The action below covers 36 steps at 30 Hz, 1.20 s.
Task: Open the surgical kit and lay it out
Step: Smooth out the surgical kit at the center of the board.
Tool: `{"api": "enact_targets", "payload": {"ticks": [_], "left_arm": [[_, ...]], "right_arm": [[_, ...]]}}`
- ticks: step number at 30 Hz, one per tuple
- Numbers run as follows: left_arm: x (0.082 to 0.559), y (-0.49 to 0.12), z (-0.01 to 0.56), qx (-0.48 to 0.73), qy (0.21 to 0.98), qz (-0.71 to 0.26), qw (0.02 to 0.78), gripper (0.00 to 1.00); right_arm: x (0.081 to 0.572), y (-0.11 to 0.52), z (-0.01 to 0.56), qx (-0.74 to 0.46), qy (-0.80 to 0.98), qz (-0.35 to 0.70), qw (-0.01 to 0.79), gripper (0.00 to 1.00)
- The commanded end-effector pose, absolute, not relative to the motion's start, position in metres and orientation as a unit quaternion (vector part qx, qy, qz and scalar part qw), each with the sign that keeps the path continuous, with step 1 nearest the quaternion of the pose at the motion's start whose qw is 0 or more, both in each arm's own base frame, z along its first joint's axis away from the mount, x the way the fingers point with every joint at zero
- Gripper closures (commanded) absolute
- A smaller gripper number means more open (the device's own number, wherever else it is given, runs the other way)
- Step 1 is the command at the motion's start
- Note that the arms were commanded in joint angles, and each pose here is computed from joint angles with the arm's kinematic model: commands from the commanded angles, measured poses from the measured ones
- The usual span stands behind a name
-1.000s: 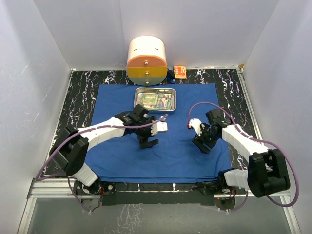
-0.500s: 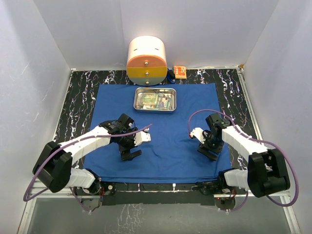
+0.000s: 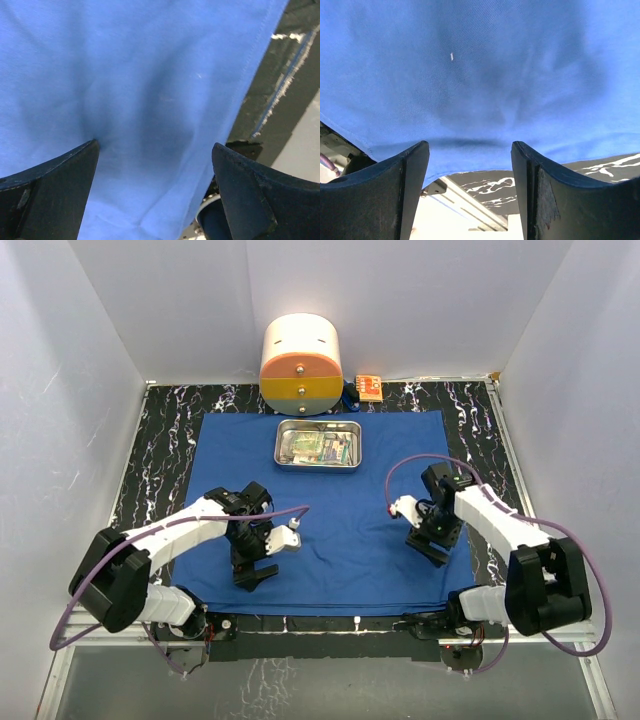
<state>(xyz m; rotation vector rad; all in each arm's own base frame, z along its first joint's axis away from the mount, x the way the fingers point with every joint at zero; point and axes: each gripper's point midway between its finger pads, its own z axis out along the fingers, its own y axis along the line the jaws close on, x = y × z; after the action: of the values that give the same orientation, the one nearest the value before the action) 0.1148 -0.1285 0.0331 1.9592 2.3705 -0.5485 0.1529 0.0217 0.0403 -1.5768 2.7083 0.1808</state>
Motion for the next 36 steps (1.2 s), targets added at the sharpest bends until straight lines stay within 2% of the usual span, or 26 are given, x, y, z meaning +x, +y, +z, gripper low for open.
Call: {"api": "enact_targets", "payload": {"ticks": [1,8,13,20,24,30,36], "left_arm": [[0.099,-0.13,0.059,0.639,0.739,-0.212,-0.003,0.07],[0.166,-0.195,0.102,0.647,0.703,-0.228,0.189,0.07],[0.174,-0.29,0.117,0.689,0.636,-0.255,0.235,0.1],[0.131,-0.407,0.096,0.735,0.541,-0.357,0.2,0.1],[0.12,-0.443,0.076,0.745,0.506,-0.385,0.201,0.09],[0.111,-0.444,0.039,0.746,0.512,-0.396,0.158,0.09],[0.059,-0.413,0.011,0.762,0.502,-0.398,0.092,0.1]], "right_arm": [[0.188,0.049,0.079,-0.51,0.851,0.078,0.101,0.35],[0.284,0.108,0.11,-0.435,0.834,0.125,0.316,0.35],[0.344,0.111,0.109,-0.382,0.846,0.094,0.359,0.36],[0.391,0.075,0.096,-0.28,0.888,0.06,0.361,0.36],[0.396,0.065,0.087,-0.264,0.896,0.049,0.354,0.36],[0.386,0.063,0.069,-0.263,0.905,0.052,0.331,0.36],[0.375,0.052,0.044,-0.268,0.915,0.033,0.299,0.36]]}}
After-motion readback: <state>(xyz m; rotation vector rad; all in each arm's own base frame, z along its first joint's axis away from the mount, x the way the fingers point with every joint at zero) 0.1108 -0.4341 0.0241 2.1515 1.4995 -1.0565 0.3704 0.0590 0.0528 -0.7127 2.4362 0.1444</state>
